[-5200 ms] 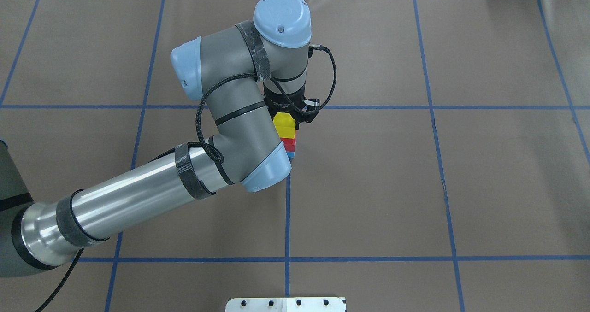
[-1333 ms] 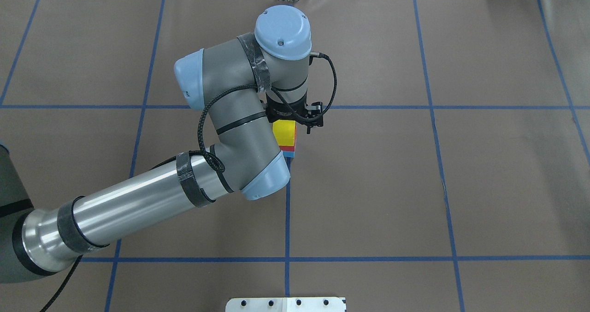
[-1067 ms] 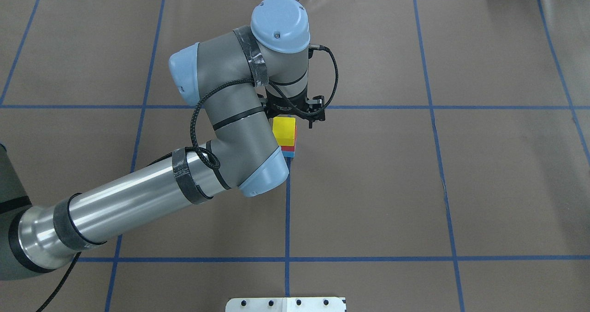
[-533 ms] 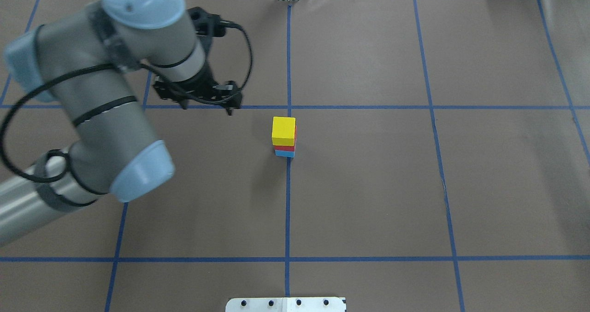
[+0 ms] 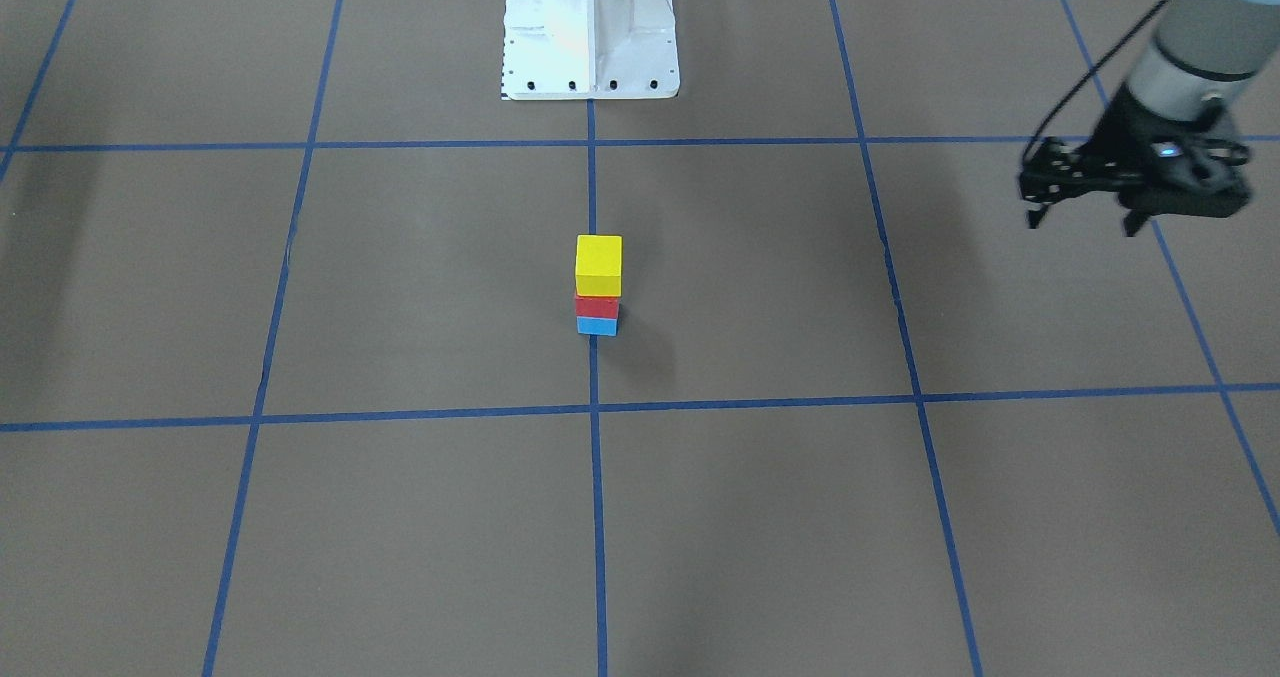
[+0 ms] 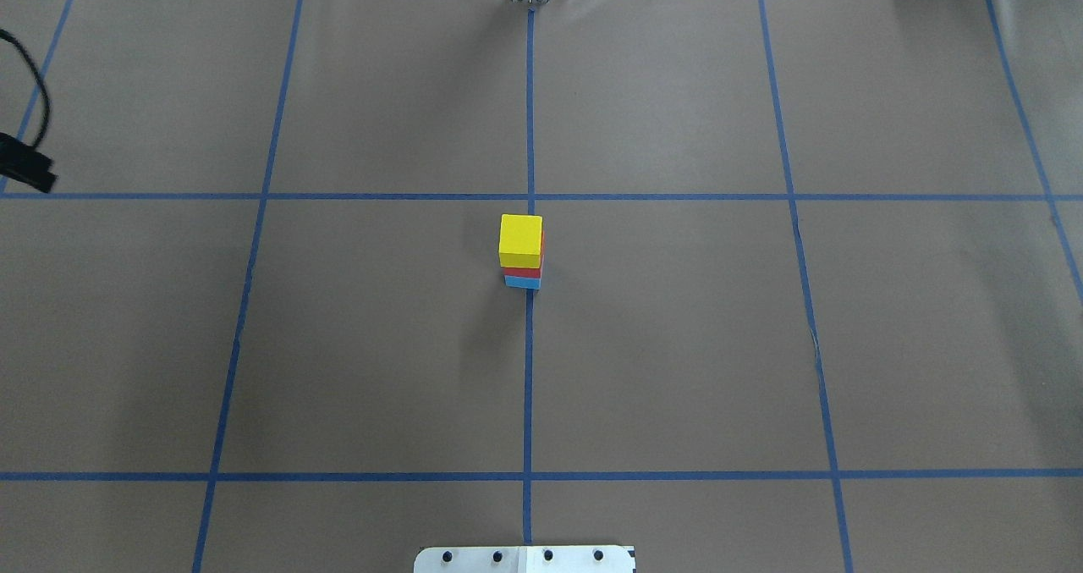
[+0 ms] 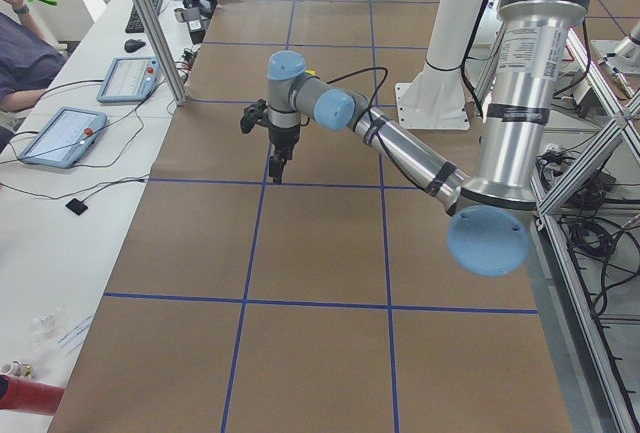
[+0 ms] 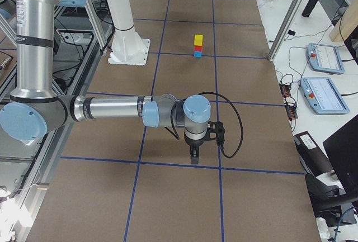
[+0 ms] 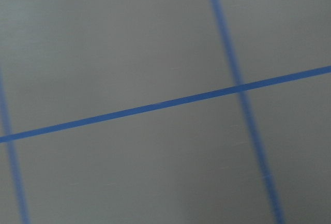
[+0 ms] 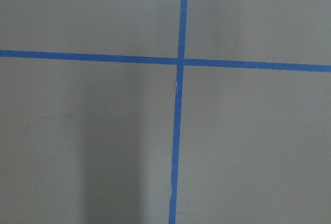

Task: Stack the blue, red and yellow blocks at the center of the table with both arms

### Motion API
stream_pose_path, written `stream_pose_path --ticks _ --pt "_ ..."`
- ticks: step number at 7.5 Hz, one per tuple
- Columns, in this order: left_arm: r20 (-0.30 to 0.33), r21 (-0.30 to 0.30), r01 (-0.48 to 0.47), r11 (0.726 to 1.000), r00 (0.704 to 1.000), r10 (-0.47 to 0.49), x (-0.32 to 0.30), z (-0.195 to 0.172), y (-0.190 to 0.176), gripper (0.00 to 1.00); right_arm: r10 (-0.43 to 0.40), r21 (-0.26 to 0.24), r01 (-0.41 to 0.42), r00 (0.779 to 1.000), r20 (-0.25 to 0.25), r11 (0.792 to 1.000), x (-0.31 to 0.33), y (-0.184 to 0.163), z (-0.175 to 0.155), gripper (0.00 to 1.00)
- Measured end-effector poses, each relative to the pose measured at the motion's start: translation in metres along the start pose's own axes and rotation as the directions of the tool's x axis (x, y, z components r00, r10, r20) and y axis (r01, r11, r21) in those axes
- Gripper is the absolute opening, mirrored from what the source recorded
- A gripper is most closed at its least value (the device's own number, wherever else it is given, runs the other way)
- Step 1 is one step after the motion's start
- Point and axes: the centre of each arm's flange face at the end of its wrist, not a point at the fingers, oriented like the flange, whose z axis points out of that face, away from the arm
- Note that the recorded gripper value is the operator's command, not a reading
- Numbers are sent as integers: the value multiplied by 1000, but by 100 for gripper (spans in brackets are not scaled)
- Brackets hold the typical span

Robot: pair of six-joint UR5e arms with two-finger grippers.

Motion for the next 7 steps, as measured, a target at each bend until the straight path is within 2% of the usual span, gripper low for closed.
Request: stream_pose_path --ticks 2,3,5,7 --pt "-52 -57 41 998 998 -44 -145 19 37 100 0 1 0 1000 5 1000 -1 0 -1 99" --pt "-75 -92 79 993 993 -86 -182 37 50 100 -1 2 1 1000 8 1000 -2 0 -1 99" --pt "-87 -132 124 983 987 -136 -211 57 62 100 -2 3 2 1000 13 1000 -3 0 -2 99" --pt "-87 -139 139 981 985 -152 -218 60 65 100 -3 3 2 1000 14 1000 -3 0 -2 99"
